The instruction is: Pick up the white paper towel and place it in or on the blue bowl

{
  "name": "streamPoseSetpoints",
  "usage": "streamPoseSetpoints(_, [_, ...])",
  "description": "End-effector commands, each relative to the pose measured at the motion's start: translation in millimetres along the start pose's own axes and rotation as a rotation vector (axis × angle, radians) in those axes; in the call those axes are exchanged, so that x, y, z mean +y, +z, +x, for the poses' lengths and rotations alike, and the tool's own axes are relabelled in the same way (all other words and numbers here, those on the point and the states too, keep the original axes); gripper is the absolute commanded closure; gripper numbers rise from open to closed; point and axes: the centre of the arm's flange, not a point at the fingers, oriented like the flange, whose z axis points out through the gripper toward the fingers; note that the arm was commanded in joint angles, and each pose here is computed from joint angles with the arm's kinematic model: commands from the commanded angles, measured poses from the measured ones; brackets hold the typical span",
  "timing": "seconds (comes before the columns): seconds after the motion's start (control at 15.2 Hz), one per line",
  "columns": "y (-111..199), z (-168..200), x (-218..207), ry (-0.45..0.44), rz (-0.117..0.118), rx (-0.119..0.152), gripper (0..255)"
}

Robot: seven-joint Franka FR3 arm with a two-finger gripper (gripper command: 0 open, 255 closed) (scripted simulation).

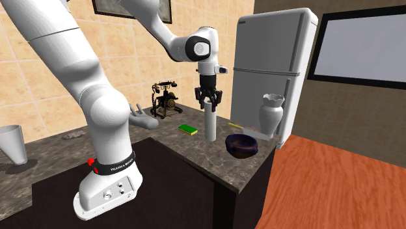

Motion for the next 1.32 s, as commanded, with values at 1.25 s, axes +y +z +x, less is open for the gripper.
streamPoseSetpoints(1.25, [-105.4,100.7,88.2,0.000,0.000,0.000,255])
